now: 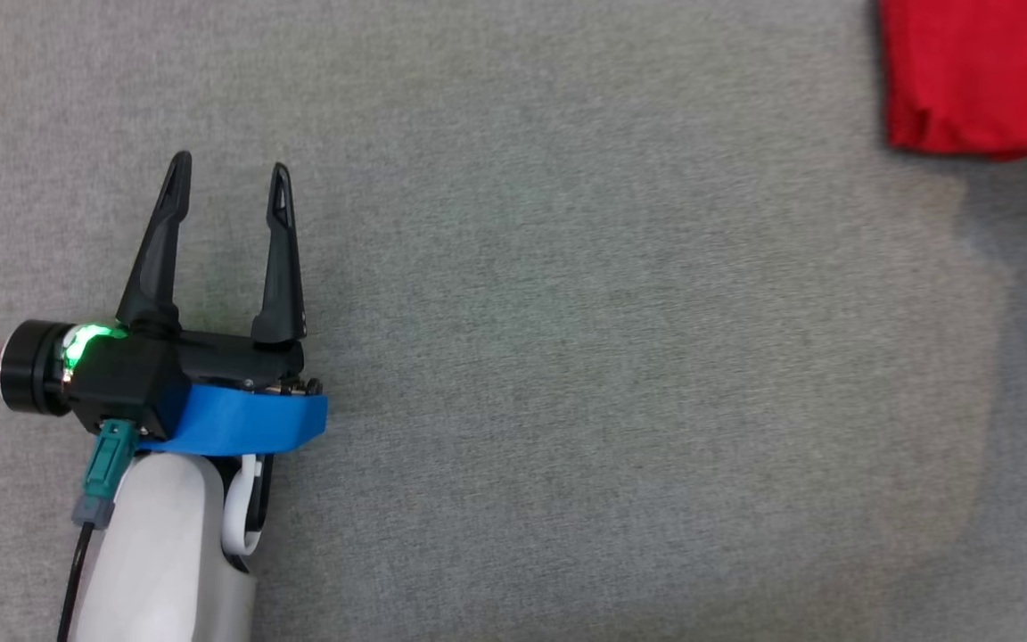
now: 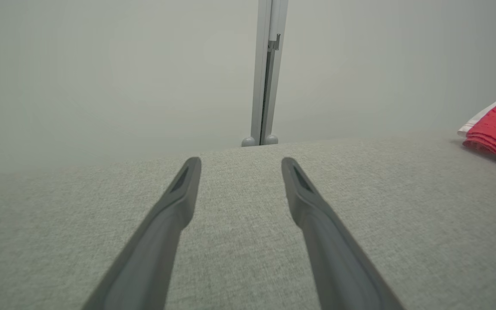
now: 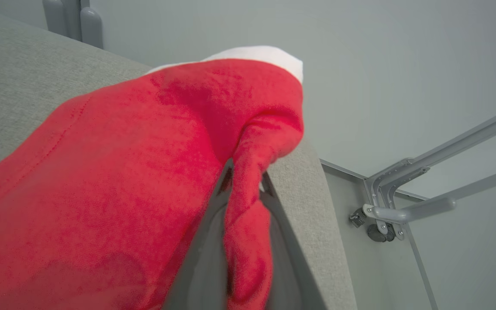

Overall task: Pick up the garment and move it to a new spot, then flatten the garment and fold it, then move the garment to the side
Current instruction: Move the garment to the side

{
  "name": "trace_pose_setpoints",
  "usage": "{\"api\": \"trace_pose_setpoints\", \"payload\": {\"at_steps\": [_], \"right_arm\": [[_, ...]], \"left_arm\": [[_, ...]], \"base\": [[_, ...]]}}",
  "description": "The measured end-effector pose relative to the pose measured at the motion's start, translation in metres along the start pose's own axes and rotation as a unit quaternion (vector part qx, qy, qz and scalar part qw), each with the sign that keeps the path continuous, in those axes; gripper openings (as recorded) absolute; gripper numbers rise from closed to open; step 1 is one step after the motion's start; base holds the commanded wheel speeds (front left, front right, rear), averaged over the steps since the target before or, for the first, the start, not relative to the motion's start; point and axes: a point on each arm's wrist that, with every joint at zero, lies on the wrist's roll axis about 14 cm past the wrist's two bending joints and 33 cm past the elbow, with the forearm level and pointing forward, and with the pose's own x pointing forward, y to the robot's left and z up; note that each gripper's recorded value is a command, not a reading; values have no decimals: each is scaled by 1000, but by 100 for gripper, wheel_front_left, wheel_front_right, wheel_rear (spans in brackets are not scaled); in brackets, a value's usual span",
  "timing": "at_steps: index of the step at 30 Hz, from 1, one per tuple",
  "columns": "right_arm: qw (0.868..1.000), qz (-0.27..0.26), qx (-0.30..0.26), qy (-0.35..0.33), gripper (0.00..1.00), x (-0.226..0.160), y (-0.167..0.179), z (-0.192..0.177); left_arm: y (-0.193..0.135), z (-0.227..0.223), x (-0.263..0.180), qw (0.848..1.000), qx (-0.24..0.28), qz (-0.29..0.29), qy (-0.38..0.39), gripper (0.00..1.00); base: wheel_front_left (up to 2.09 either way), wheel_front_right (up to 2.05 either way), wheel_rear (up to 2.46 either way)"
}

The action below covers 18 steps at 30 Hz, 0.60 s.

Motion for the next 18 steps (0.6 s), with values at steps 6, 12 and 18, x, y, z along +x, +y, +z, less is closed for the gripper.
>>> {"api": "trace_pose_setpoints", "payload": {"at_steps": [6,12,18], "right_arm": [[998,-22,-34,40,0,23,-27,-12],[997,-36,-48,51,0,41,-38,-11],[997,-44,-44,54,100,47,-40,-10]], "left_arm": [[7,-11,7,1000,4,3,2,100],[13,-15,9,1000,9,5,0,100],[15,-14,10,1000,13,6,-3,100]], "base": [[0,0,0],[0,0,0],[0,0,0]]}}
